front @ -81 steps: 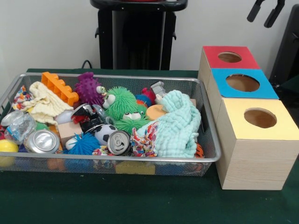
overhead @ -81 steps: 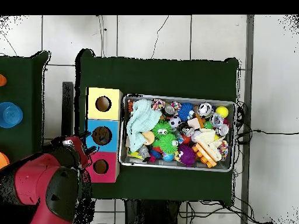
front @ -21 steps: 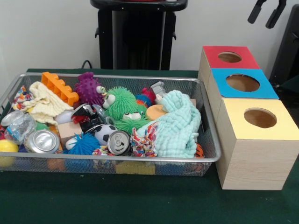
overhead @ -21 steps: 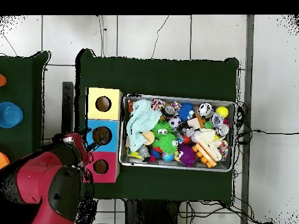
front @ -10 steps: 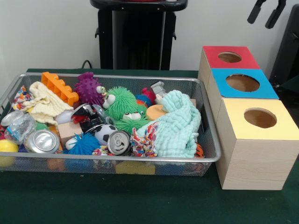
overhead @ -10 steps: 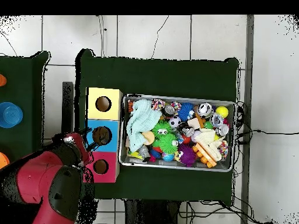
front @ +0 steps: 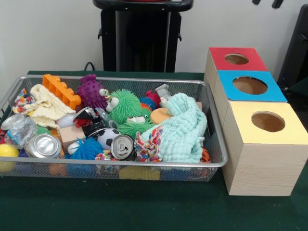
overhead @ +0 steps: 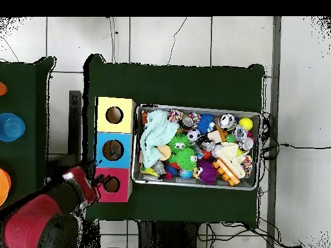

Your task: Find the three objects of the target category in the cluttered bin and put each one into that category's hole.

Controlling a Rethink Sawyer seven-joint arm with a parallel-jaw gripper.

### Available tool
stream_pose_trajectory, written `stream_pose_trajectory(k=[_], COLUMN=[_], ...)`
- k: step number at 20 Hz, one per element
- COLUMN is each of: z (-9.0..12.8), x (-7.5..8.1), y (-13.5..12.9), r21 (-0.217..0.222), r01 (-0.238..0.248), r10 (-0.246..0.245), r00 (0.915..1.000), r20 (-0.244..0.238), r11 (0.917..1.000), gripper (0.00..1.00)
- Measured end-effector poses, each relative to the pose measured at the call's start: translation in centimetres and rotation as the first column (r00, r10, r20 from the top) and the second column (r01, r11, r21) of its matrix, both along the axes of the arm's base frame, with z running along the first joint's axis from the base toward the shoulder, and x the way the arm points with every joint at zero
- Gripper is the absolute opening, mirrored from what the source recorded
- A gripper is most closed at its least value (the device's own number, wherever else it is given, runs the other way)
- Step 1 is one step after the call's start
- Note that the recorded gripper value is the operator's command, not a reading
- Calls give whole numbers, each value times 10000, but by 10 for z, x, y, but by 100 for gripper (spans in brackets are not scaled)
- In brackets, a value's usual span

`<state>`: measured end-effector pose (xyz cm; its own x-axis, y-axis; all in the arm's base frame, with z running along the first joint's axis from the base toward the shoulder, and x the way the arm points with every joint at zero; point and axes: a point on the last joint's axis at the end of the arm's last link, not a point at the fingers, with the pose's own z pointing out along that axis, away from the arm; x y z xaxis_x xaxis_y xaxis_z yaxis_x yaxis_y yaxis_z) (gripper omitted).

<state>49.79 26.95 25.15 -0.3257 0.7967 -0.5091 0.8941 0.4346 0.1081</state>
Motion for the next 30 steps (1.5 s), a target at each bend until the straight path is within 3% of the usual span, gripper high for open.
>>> stream_pose_trajectory(k=[4, 5, 8, 10, 12, 16, 17, 20, 27, 30], z=[35, 56, 82, 104, 112, 119, 122, 122, 120, 120], x=[-50, -80, -118, -154, -171, -190, -193, -190, -176, -174], y=[5, 6, 6, -1, -12, -25, -25, -20, -17, -13], r21=[-229, -401, -434, -75, 324, 1037, 1301, 1506, 1763, 1767], r01=[-799, -1512, -2491, -3278, -3442, -3563, -3727, -3890, -3827, -3948], r10=[798, 1514, 2499, 3279, 3428, 3515, 3650, 3780, 3683, 3799], r00=[9968, 9885, 9681, 9441, 9385, 9341, 9276, 9207, 9232, 9181], r20=[-24, 12, 156, 326, 404, 617, 799, 969, 1098, 1130], r11=[9965, 9877, 9675, 9447, 9384, 9286, 9188, 9089, 9069, 9016], gripper=[100, 100, 100, 100, 100, 100, 100, 100, 100, 100])
